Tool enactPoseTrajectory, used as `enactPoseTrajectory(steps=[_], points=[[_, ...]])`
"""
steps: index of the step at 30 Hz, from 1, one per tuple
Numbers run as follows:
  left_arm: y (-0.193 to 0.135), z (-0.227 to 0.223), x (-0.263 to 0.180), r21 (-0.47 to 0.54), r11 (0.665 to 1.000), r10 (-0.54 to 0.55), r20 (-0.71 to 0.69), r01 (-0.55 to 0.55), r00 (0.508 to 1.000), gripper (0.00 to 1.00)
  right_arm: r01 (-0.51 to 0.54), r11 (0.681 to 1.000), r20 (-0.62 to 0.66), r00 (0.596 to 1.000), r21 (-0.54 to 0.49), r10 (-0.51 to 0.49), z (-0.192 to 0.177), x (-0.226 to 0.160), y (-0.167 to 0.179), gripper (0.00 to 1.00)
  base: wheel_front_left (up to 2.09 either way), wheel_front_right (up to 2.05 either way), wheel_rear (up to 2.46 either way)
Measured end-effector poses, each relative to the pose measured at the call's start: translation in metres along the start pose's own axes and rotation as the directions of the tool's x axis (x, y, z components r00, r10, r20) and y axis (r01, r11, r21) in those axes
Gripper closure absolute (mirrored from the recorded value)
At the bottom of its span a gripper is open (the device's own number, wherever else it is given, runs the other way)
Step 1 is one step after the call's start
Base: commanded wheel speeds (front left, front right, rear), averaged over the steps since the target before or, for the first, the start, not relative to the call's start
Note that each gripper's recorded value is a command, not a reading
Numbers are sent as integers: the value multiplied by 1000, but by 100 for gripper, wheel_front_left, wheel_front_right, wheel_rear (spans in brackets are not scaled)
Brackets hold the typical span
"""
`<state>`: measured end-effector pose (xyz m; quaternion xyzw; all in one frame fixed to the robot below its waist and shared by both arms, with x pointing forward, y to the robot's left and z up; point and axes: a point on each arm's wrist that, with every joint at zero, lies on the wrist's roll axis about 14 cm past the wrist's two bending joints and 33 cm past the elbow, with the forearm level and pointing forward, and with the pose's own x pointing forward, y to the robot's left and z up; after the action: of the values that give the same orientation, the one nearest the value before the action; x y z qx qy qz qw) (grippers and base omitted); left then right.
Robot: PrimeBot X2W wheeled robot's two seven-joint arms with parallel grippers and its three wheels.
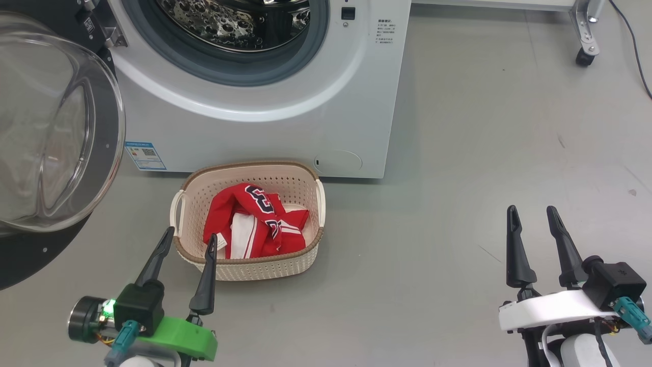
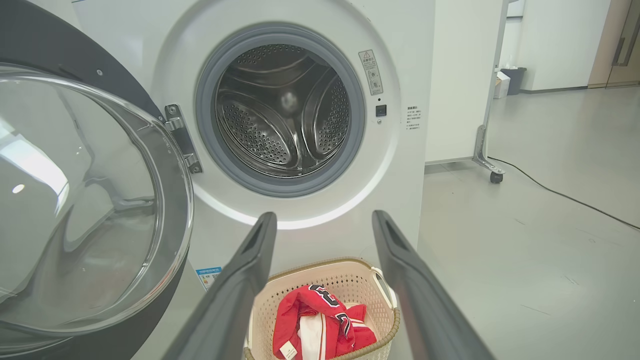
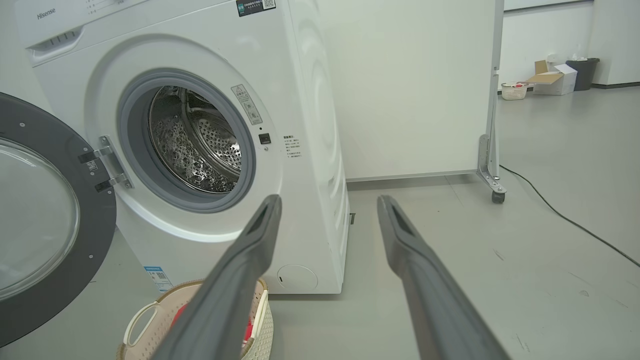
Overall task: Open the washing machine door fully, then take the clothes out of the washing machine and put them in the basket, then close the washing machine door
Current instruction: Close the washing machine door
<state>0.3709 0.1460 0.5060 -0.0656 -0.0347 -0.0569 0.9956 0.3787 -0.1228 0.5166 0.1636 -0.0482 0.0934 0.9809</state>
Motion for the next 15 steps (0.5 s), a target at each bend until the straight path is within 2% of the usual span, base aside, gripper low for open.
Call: enactPoseTrajectory(steps=[15], points=[[-3,-1,-4,3,1000,-9,-5,9,1000,0,-10,1000,-3,1000,2,10,-2,5,3,0,0,0,0]])
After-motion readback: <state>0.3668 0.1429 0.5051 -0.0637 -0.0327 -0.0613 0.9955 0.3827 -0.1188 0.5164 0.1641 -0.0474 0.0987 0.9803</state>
